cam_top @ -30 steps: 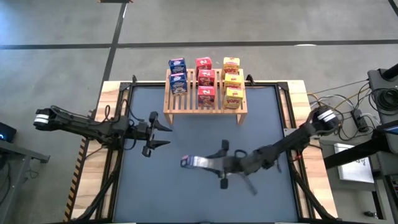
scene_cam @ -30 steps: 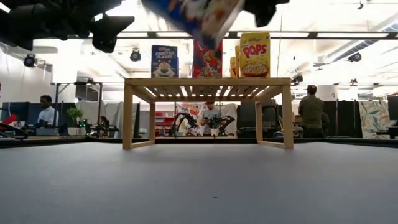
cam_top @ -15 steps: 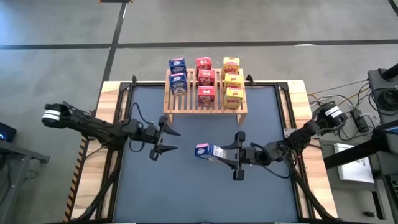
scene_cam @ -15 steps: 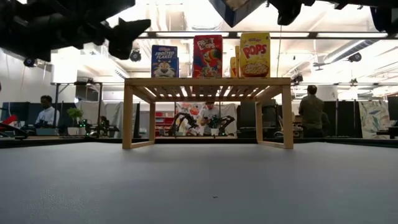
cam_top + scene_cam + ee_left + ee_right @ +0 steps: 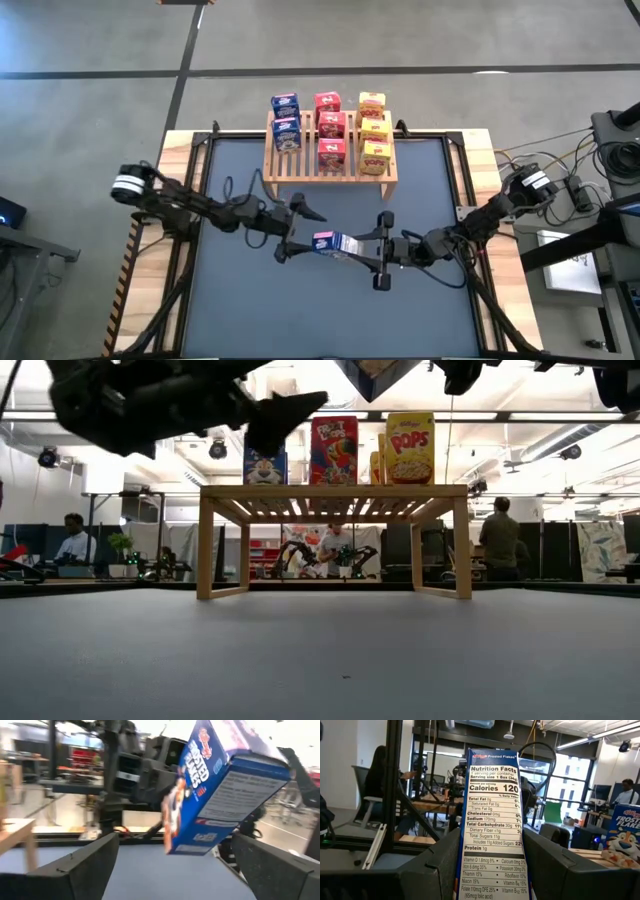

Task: Stack cereal on shelf
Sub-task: Put the blue cereal box on the shelf aligned with the other blue cereal boxes

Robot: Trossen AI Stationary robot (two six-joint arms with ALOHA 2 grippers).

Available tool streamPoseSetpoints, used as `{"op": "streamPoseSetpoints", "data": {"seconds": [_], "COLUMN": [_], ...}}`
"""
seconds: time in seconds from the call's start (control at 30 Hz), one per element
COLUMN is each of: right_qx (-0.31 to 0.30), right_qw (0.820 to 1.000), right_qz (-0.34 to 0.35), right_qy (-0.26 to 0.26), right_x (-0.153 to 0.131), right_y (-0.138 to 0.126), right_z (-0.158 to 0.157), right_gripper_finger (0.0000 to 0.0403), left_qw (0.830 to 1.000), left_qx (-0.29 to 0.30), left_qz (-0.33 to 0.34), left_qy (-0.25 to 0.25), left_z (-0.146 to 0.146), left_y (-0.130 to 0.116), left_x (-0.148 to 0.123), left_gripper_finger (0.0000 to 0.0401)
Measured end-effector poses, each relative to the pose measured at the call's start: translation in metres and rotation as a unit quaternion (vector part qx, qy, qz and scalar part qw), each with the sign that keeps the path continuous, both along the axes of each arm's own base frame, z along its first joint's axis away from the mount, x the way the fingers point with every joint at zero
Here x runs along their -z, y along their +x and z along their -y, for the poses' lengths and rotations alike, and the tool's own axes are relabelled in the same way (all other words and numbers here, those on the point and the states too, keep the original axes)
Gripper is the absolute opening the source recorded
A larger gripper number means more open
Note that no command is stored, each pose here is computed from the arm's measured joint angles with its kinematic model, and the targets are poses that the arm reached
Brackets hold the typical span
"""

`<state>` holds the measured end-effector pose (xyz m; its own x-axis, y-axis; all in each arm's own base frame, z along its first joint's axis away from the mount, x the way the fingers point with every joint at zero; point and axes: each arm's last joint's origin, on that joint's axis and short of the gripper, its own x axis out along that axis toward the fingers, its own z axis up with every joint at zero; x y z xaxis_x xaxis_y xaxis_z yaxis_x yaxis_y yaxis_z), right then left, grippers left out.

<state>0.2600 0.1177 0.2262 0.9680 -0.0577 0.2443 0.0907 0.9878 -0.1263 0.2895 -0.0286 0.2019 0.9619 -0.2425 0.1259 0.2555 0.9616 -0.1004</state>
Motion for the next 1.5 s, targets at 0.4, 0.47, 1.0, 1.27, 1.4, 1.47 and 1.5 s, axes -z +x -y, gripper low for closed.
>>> {"op": "streamPoseSetpoints", "data": {"seconds": [0.4,0.47,1.0,1.27,1.4,1.47,1.5], "right_qx": [0.030,0.043,0.042,0.043,0.043,0.043,0.043], "right_qw": [0.999,0.999,0.999,0.999,0.999,0.999,0.999], "right_qz": [-0.014,-0.019,-0.023,-0.023,-0.023,-0.023,-0.023], "right_qy": [-0.002,-0.003,-0.001,-0.001,0.000,0.000,0.000], "right_x": [0.002,0.003,0.004,0.004,0.004,0.004,0.004], "right_y": [0.000,0.000,0.001,0.001,0.001,0.001,0.001], "right_z": [0.001,0.002,0.002,0.002,0.002,0.002,0.002], "right_gripper_finger": [0.0182,0.0182,0.0182,0.0182,0.0182,0.0182,0.0183], "left_qw": [0.996,0.996,1.000,0.999,0.999,0.999,0.999], "left_qx": [0.067,0.068,0.026,0.025,0.026,0.025,0.026], "left_qz": [-0.060,-0.048,0.012,0.014,0.014,0.014,0.014], "left_qy": [0.013,0.013,0.012,0.017,0.017,0.017,0.017], "left_z": [0.006,0.006,0.006,0.006,0.006,0.006,0.006], "left_y": [0.022,0.021,0.020,0.020,0.020,0.020,0.020], "left_x": [0.008,0.005,-0.008,-0.008,-0.008,-0.008,-0.008], "left_gripper_finger": [0.0382,0.0382,0.0369,0.0314,0.0278,0.0259,0.0250]}}
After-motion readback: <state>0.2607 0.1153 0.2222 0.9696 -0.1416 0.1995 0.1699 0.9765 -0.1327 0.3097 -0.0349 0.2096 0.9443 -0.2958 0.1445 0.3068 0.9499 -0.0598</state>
